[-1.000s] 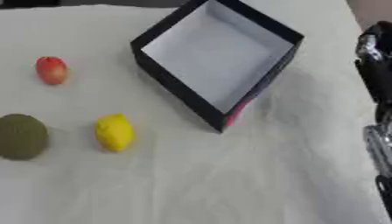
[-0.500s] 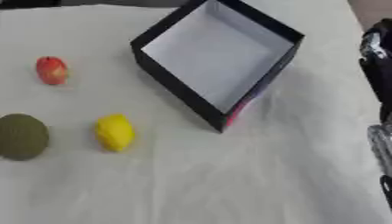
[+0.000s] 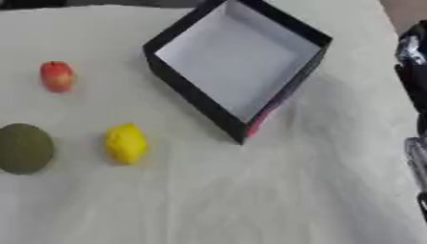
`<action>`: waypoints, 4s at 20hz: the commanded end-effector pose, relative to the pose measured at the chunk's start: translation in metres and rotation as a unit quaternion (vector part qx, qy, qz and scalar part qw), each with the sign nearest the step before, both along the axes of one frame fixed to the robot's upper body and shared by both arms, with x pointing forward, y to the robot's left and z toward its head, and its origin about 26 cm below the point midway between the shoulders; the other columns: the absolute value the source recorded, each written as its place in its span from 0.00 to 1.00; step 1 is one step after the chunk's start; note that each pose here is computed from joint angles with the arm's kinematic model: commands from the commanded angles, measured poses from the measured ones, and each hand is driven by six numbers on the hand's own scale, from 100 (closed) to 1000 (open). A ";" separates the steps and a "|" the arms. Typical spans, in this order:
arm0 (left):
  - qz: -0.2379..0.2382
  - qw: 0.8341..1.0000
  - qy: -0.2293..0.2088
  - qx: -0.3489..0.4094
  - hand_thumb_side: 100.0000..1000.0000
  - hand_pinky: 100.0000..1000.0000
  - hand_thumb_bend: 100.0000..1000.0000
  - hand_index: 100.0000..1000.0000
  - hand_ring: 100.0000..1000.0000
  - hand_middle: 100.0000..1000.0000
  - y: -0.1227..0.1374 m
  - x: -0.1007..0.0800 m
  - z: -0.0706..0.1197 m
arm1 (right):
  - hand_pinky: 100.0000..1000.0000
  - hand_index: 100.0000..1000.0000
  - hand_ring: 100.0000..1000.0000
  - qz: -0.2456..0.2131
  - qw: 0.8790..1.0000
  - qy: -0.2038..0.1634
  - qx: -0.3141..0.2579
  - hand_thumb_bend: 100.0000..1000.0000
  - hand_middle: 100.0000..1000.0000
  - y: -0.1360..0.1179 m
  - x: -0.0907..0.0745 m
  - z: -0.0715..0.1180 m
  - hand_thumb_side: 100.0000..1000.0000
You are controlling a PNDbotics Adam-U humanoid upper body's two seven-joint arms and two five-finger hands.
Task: Pick up objects on the table and place them in the box.
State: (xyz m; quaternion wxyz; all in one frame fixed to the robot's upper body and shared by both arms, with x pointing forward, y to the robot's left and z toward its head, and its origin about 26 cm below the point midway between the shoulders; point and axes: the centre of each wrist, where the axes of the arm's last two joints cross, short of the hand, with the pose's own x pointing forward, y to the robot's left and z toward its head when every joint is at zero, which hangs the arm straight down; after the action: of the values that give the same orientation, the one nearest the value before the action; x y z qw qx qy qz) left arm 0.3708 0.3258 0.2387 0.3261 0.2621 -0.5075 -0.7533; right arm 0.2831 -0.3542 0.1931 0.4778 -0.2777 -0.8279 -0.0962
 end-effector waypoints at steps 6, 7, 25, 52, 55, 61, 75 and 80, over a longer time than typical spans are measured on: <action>-0.006 1.000 -0.007 0.000 0.10 0.79 0.33 0.86 0.80 0.79 -0.017 0.024 -0.019 | 0.84 0.75 0.76 0.009 1.000 -0.008 -0.015 0.00 0.62 0.000 0.000 0.009 0.42; -0.003 1.000 -0.008 -0.006 0.02 0.77 0.27 0.84 0.78 0.77 -0.018 0.027 -0.022 | 0.84 0.75 0.76 0.010 1.000 -0.006 -0.015 0.00 0.62 0.000 0.000 0.009 0.43; -0.095 0.973 -0.179 -0.107 0.00 0.71 0.06 0.72 0.69 0.67 -0.047 -0.036 0.113 | 0.84 0.76 0.77 -0.009 1.000 -0.018 -0.006 0.00 0.62 -0.006 -0.002 0.012 0.42; -0.147 0.958 -0.207 -0.137 0.00 0.69 0.24 0.69 0.68 0.65 -0.178 0.072 0.096 | 0.86 0.77 0.80 -0.044 0.975 -0.207 -0.072 0.00 0.67 -0.032 -0.021 0.108 0.11; -0.140 0.963 -0.197 -0.116 0.00 0.71 0.27 0.70 0.69 0.67 -0.182 0.080 0.085 | 0.86 0.77 0.80 -0.037 0.976 -0.204 -0.063 0.00 0.67 -0.030 -0.020 0.107 0.12; -0.118 0.970 -0.196 -0.080 0.00 0.75 0.29 0.73 0.71 0.69 -0.188 0.086 0.074 | 0.86 0.77 0.80 -0.034 0.978 -0.197 -0.054 0.00 0.67 -0.028 -0.018 0.104 0.14; -0.104 0.951 -0.275 -0.096 0.58 0.82 0.47 0.94 0.84 0.85 -0.195 0.084 0.075 | 0.86 0.77 0.80 -0.026 0.982 -0.175 -0.061 0.00 0.67 -0.026 -0.017 0.098 0.15; -0.094 0.936 -0.303 -0.152 0.34 0.80 0.29 0.91 0.81 0.81 -0.187 0.079 0.085 | 0.86 0.77 0.80 -0.029 0.981 -0.180 -0.065 0.00 0.67 -0.028 -0.018 0.100 0.13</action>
State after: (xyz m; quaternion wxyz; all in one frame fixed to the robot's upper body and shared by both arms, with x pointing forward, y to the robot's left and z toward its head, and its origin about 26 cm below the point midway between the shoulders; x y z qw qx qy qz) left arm 0.4543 0.1315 0.3044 0.1339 0.3612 -0.6994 -0.6020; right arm 0.2699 -0.3823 0.2812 0.3193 -0.3046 -0.8898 -0.1165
